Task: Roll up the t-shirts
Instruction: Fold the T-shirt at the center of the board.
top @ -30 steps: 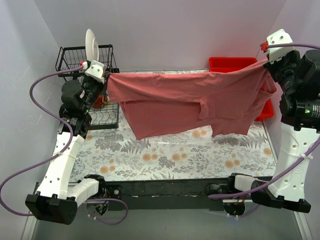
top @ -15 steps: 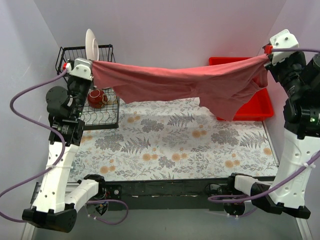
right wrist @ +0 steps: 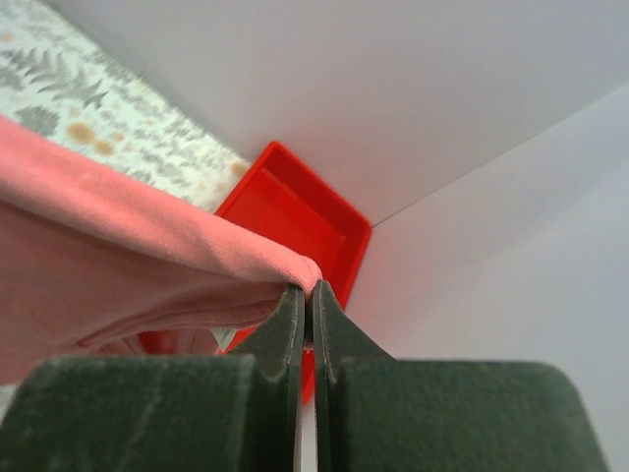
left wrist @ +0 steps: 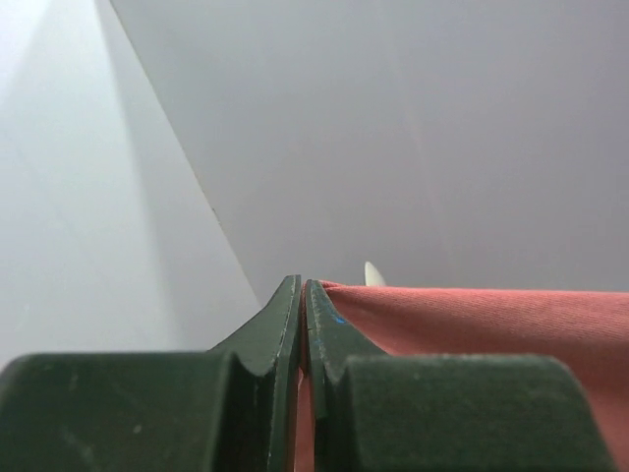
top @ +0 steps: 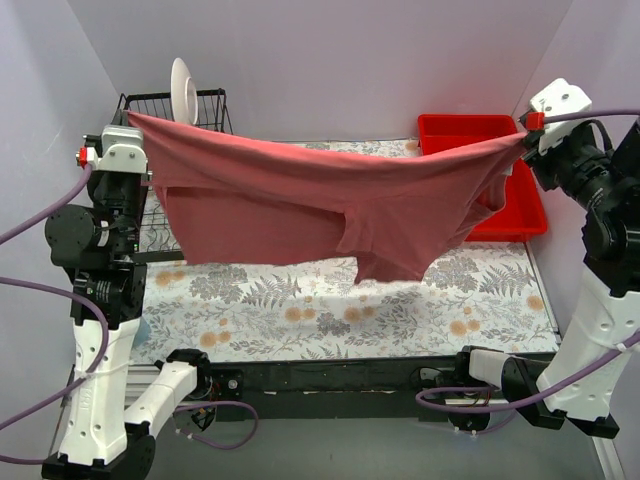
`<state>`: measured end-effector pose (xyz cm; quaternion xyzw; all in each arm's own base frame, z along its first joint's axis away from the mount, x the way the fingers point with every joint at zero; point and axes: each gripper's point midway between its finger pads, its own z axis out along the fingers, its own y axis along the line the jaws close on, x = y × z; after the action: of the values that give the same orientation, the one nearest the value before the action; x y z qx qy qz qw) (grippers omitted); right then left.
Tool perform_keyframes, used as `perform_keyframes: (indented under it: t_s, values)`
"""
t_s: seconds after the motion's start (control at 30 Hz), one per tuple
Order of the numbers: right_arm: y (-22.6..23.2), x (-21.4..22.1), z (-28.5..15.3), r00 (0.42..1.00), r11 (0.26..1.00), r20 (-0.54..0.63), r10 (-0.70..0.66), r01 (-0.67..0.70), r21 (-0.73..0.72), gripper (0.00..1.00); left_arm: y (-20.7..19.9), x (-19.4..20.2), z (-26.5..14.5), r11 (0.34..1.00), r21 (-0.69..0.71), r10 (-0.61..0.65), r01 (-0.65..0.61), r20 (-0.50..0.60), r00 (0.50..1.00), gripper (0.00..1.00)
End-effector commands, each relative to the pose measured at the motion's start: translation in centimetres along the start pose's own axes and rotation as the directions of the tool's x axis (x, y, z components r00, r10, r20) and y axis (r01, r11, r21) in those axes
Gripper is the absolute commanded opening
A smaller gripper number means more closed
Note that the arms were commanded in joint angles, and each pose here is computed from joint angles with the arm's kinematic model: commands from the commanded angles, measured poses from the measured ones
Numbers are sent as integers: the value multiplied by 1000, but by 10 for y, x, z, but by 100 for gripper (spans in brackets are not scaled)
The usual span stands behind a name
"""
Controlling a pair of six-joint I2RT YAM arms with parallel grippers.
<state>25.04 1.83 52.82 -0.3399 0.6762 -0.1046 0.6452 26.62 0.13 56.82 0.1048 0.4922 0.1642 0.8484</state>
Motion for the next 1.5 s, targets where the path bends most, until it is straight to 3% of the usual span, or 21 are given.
perform_keyframes:
  t_s: [0.0,0.27,0.33,0.37,0.6,0.77,1.03,1.47]
  values:
    - [39,33,7,993,982,-101,58,-75,-172,1,12,18,4,995,-50,80,-84,-91,993,0]
    - [92,46,46,923,813,-181,340,-385,-438,1,-20,76,-3,992,58,124,-115,-202,971,0]
    - [83,47,50,904,797,-177,389,-427,-427,1,-27,93,-6,989,83,141,-125,-237,961,0]
    - [84,47,55,882,751,-180,435,-465,-469,1,-29,98,-7,988,90,147,-128,-251,957,0]
    - [37,99,67,686,571,-240,687,-714,-405,1,-42,134,-5,986,113,154,-123,-335,930,0]
    - [18,104,74,648,527,-217,730,-736,-425,1,-45,140,11,994,88,98,-71,-360,928,0]
    - [16,83,64,678,559,-172,715,-702,-442,1,-38,131,20,997,56,71,-54,-351,934,0]
    - [61,7,-21,865,810,16,501,-462,-361,1,6,34,-14,1000,-13,-10,7,-191,982,0]
